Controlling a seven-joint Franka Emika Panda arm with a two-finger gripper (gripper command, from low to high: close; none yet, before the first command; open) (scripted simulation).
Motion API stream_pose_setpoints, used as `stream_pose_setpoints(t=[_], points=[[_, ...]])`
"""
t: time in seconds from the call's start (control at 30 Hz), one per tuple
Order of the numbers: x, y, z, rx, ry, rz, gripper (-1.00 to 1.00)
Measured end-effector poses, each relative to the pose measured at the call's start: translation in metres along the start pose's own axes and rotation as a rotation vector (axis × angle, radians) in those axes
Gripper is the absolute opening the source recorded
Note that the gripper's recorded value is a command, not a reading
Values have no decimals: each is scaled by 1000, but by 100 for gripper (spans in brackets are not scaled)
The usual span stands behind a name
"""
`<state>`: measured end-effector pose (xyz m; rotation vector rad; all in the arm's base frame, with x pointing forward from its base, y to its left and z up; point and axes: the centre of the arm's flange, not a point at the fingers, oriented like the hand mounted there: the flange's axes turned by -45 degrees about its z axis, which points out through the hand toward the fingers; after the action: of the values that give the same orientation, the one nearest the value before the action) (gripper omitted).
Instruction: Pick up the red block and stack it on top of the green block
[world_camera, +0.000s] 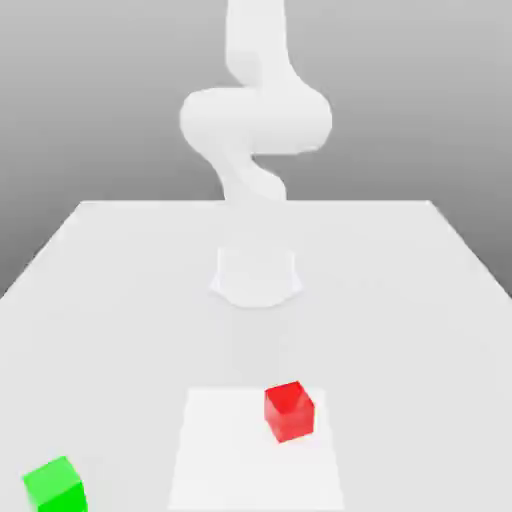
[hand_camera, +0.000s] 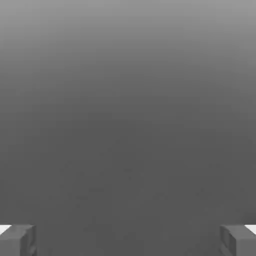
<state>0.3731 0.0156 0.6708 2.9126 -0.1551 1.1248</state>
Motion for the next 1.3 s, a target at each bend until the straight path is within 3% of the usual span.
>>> stream_pose_setpoints(t=[0.5, 0.93, 1.3], points=[[-137, -16, 255, -269, -362, 498, 0], [-302, -19, 339, -407, -634, 988, 0], [-319, -21, 364, -401, -637, 1041, 0]])
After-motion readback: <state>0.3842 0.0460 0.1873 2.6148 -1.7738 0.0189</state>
